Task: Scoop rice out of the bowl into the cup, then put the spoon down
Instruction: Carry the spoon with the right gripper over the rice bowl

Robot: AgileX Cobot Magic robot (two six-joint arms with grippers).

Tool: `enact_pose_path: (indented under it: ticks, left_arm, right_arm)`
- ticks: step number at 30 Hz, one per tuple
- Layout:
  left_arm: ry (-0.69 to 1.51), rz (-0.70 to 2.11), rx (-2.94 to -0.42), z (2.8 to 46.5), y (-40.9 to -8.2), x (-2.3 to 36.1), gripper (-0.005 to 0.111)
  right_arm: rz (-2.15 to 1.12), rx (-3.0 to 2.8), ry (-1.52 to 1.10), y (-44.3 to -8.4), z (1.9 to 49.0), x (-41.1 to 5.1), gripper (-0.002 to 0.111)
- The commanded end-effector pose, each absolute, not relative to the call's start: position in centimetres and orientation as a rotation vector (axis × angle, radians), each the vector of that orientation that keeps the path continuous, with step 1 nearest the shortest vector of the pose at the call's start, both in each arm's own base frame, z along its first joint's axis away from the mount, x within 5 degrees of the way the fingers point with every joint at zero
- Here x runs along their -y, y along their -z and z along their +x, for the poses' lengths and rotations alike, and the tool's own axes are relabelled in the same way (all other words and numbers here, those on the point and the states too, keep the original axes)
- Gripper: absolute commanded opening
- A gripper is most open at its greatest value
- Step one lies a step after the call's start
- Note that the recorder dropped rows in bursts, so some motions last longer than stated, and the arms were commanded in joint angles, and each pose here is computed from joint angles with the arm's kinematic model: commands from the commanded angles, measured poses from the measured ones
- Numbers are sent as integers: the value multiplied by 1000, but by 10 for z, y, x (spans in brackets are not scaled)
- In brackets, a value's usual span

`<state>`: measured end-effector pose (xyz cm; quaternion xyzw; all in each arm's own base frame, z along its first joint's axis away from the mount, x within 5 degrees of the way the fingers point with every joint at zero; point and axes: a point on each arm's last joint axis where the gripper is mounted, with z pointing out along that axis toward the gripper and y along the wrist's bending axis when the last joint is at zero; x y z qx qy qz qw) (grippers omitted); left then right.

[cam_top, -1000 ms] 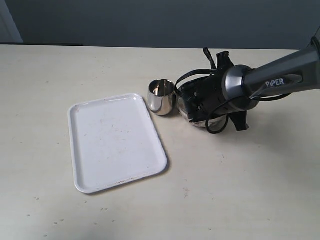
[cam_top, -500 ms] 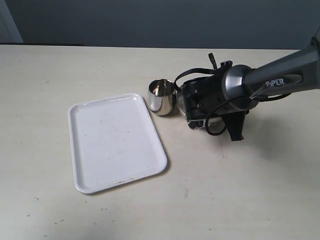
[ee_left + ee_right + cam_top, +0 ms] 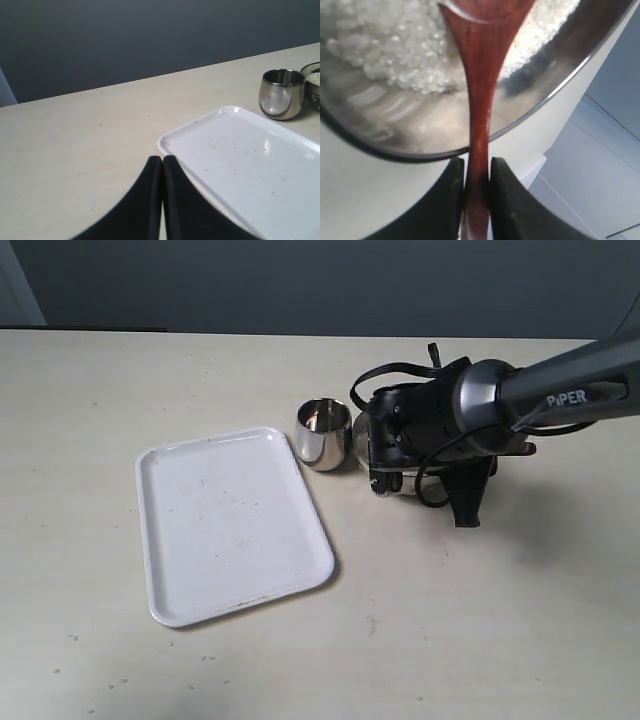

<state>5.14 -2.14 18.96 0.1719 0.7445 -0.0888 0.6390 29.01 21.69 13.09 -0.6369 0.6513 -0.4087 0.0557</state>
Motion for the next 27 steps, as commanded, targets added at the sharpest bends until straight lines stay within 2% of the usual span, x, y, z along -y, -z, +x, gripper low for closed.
enact_pose_path:
  ticks: [1, 27]
  left_arm:
    - [207, 389, -1680, 51, -192, 21, 1]
    - [207, 389, -1680, 51, -192, 21, 1]
  right_arm:
    - [-1901, -2057, 1182, -132, 287, -216, -1]
    - [-1856, -2091, 1143, -143, 285, -215, -1]
